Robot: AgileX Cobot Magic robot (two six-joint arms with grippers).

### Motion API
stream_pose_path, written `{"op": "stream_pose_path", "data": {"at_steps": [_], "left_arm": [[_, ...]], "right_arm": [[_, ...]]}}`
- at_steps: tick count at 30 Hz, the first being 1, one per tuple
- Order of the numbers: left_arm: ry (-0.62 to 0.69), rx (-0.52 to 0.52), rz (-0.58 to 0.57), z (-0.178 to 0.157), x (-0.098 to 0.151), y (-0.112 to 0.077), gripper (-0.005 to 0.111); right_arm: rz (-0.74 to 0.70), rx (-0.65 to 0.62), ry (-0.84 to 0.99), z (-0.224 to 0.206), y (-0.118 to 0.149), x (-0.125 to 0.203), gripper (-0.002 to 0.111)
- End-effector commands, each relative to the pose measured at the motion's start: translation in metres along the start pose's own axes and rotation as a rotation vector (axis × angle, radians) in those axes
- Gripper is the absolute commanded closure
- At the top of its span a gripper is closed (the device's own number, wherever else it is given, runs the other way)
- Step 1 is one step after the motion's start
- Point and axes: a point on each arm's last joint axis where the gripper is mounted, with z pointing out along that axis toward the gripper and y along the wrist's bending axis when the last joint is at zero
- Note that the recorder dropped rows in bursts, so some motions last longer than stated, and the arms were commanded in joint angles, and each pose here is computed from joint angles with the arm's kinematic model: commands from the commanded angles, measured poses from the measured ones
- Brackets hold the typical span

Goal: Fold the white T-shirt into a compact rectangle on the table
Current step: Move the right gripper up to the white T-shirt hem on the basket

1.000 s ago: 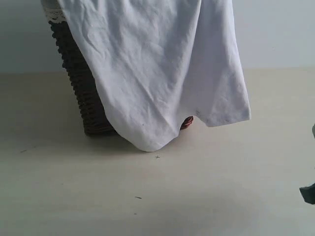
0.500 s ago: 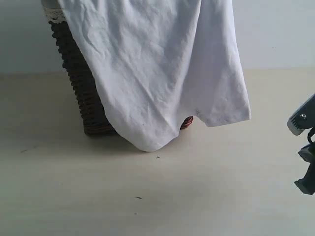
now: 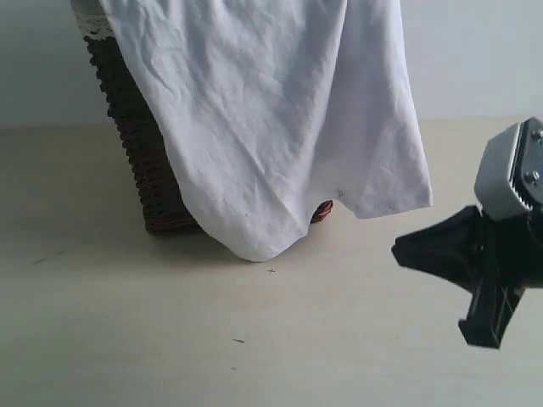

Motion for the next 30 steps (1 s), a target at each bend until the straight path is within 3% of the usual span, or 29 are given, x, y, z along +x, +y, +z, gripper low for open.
{"op": "stream_pose_path", "data": {"at_steps": [1,4,6,14,25,30], "left_arm": [[-0.023,0.005,-0.002,-0.001,-0.003,0.000,0.107],[-0.023,0.005,-0.002,-0.001,-0.003,0.000,0.107],[-0.023,0.005,-0.002,-0.001,-0.003,0.000,0.107],[-0.023,0.005,-0.002,-0.001,-0.003,0.000,0.107],[-0.023,0.005,-0.002,-0.001,-0.003,0.000,0.107],[-0.023,0.005,-0.002,-0.001,-0.003,0.000,0.107]], "right_arm": [[-0.016,0.114,-0.012,-0.002,-0.010,-0.003,0.076],[-0.020,0.121,-0.007,-0.002,-0.011,-0.003,0.052],[-0.015,0.135,-0.004,-0.002,-0.012,-0.002,0.046],[-0.001,0.368,0.057,-0.009,-0.038,-0.007,0.046],[0.064,0.448,-0.037,0.000,-0.083,-0.046,0.046],[0.060,0.347,-0.097,0.013,-0.090,-0.057,0.046]]}}
